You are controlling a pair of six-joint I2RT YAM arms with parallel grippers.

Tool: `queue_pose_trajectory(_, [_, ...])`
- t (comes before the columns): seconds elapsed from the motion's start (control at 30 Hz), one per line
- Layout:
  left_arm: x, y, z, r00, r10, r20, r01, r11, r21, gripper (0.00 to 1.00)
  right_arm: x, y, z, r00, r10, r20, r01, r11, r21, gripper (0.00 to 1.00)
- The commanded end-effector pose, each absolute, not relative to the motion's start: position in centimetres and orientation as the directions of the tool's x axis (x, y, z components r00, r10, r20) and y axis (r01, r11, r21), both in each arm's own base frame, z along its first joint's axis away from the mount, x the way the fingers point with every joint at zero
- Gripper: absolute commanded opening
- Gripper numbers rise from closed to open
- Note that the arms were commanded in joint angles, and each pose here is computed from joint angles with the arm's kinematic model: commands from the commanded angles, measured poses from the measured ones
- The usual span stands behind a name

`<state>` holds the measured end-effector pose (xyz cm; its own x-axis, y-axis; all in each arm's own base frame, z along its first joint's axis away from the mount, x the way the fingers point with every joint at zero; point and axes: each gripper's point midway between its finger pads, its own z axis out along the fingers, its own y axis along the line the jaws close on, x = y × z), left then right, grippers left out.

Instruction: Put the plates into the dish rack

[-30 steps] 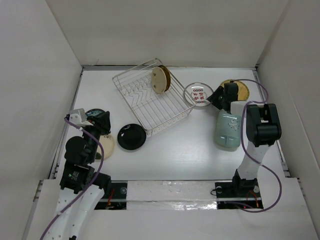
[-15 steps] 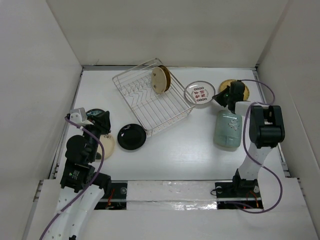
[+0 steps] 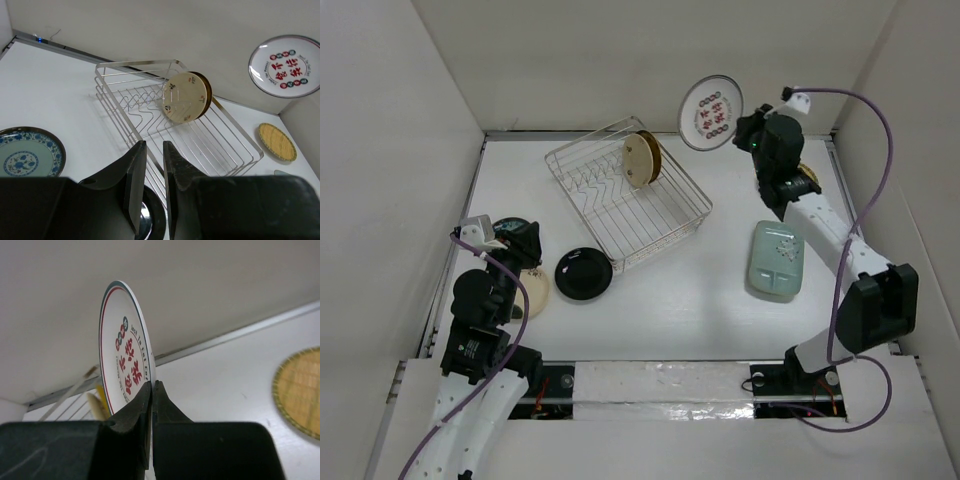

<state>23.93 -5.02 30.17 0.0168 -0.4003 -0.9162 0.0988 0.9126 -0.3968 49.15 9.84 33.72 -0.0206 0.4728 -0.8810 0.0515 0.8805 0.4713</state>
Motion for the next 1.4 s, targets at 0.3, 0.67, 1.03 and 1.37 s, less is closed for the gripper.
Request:
queue_pose_trajectory(0.3, [23.9,-5.1,31.2,0.053,-0.400,-0.915,0.118,0.912,-0.392,0.17,52.3,25.5,37.9,-0.012,0.104,-0.995,-0.059,0.993,0.104,0.00])
queue_pose_trajectory(0.67, [23.7,-5.0,31.4,0.059,-0.401,-0.914,0.121,0.912,-0.392,0.17,54.6,29.9,31.5,-0.115,-0.094,-0.989,-0.070,0.994,-0.086,0.00])
queue_pose_trajectory(1.03, [23.8,-5.0,31.2,0.055,-0.399,-0.915,0.119,0.913,-0.391,0.18,53.7,31.6,30.8,-0.088,-0.218,-0.972,0.010,0.976,-0.219,0.00])
queue_pose_trajectory(1.37, [23.8,-5.1,31.3,0.054,-0.403,-0.914,0.122,0.911,-0.394,0.17,53.3,30.0,36.3,-0.003,-0.187,-0.982,0.052,0.981,-0.187,0.00])
